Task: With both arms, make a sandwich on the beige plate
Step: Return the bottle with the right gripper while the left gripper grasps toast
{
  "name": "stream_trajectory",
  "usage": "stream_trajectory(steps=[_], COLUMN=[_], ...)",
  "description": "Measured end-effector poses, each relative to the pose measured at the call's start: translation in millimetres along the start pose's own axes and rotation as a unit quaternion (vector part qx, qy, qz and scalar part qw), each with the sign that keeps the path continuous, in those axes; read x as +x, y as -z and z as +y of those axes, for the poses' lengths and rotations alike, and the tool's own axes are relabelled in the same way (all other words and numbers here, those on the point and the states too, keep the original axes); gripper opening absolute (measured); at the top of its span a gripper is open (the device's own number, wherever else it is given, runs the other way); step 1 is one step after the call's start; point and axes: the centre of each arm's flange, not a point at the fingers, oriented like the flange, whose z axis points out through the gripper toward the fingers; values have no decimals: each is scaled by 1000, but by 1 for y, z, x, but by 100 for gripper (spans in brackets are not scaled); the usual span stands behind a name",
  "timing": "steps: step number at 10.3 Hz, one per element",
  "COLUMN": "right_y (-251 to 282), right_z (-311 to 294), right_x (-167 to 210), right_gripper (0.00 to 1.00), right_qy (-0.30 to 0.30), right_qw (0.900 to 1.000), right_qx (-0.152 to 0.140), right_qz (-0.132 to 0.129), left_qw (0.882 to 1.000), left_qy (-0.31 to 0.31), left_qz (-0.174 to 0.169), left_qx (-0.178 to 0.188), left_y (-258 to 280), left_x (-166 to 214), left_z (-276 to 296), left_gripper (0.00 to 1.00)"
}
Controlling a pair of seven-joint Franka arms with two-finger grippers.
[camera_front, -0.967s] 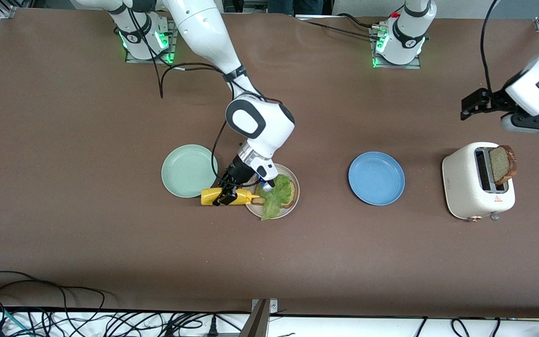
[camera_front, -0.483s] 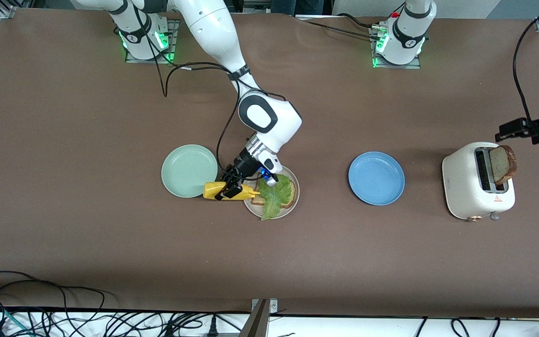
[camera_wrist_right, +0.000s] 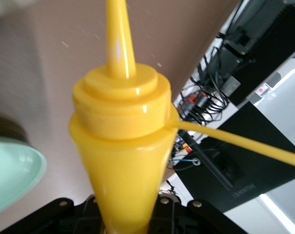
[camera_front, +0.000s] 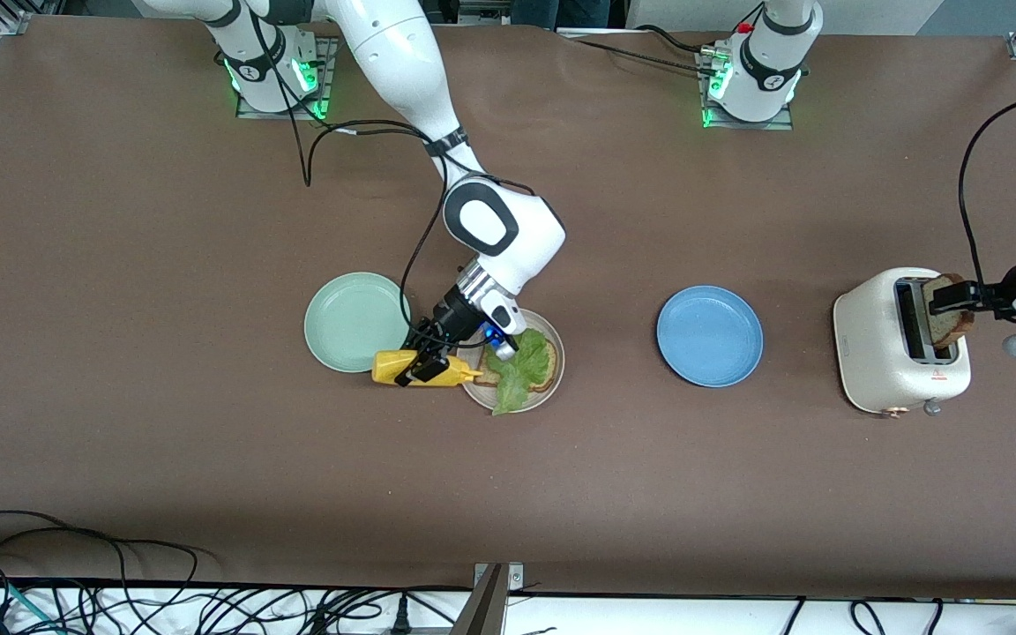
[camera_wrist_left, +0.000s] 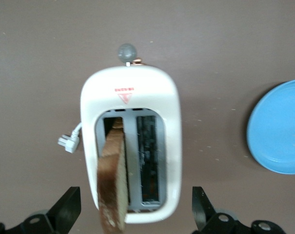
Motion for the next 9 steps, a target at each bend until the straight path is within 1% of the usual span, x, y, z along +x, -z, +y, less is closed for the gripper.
stream_trajectory(steps=[1,2,3,4,5,6,7,8,9], right_y=[-17,-43,-72,-101,-127,-152,-181,-212,-247], right_z=[19,43,67,89,104,114,120,118,108], right_x=[-18,-45,-77,-109,-140,-170,-202,-232,-264], right_gripper=[22,22,22,22,22,22,22,22,22], right_qy=[-6,-21,-36,-51,-68,-89,-119,-159,-192], right_qw=[999,996,990,982,971,958,938,912,881], right_qx=[35,84,129,167,205,241,284,331,378], right_qz=[5,20,45,78,105,129,157,183,208], left_qw=[1000,1000,1000,1000,1000,999,999,999,999], left_qy=[0,1,5,10,13,16,16,15,15], left_qz=[-3,-6,-11,-18,-26,-34,-40,-42,-43], left_qx=[1,-1,-3,-6,-10,-13,-15,-15,-16], left_y=[-8,-12,-18,-26,-35,-43,-49,-51,-51], left_x=[2,2,0,-3,-7,-10,-12,-12,-12], left_z=[-4,-7,-13,-19,-24,-27,-27,-26,-26], left_gripper=[100,100,100,98,95,94,77,62,48])
